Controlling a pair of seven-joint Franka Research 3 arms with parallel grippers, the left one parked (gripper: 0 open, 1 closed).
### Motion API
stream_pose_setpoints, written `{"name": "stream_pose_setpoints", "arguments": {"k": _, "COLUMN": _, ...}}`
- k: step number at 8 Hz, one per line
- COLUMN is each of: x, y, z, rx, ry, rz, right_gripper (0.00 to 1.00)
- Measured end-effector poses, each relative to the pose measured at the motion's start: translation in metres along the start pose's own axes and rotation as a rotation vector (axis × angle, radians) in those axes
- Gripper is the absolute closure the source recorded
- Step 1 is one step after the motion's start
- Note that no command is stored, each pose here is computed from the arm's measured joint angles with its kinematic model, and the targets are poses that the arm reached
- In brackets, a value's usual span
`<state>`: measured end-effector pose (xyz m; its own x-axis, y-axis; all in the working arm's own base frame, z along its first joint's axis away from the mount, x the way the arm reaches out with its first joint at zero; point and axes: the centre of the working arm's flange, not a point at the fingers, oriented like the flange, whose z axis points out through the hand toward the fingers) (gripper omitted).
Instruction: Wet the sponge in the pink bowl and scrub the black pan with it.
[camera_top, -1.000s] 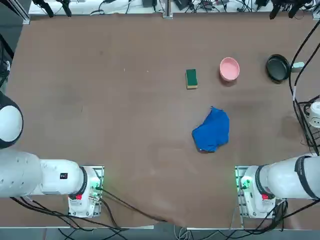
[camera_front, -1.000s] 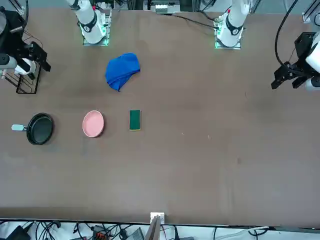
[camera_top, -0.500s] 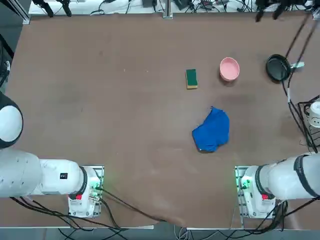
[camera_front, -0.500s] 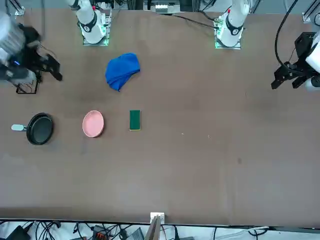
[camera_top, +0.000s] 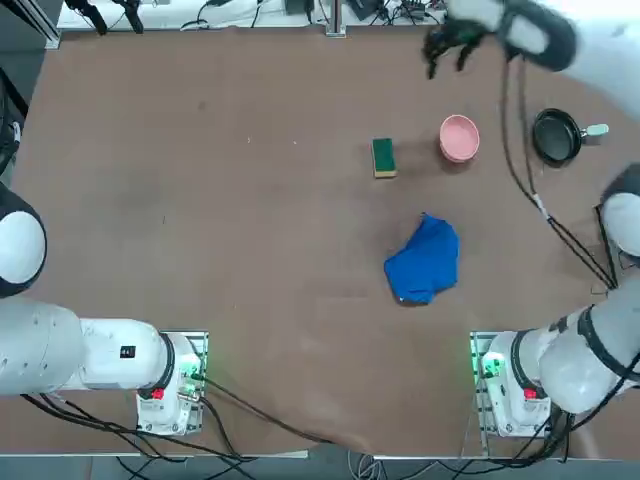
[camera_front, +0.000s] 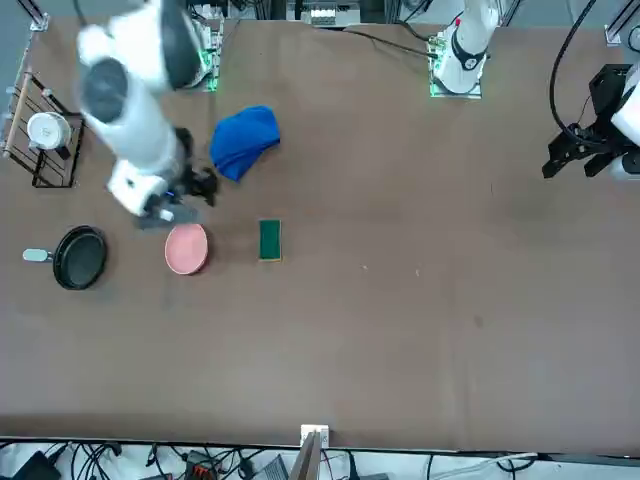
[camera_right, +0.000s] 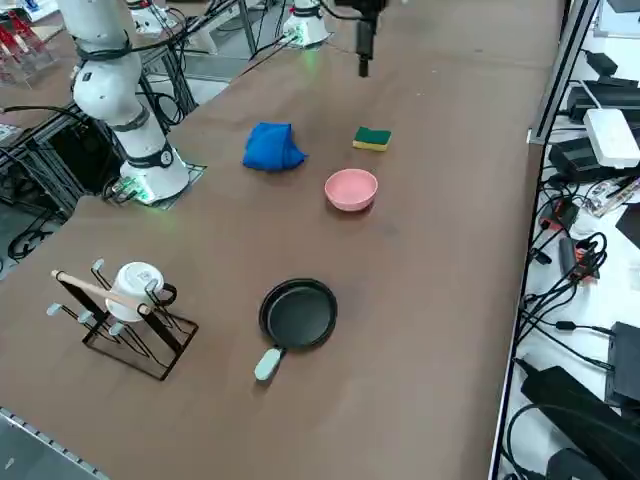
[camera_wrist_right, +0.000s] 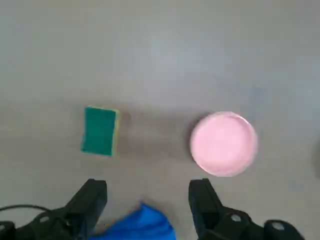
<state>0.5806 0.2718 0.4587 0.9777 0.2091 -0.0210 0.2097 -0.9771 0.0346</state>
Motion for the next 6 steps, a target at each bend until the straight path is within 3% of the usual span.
{"name": "stream_pose_setpoints", "arguments": {"k": 2, "x": 0.014, "y": -0.041, "z": 0.052, "rx": 0.037, "ry": 0.003, "rz": -0.011, "right_gripper": 0.00}}
{"name": "stream_pose_setpoints", "arguments": {"k": 6, "x": 0.017, "y": -0.103, "z": 0.164, "rx": 0.019, "ry": 0.004, "rz": 0.138, "right_gripper": 0.00}}
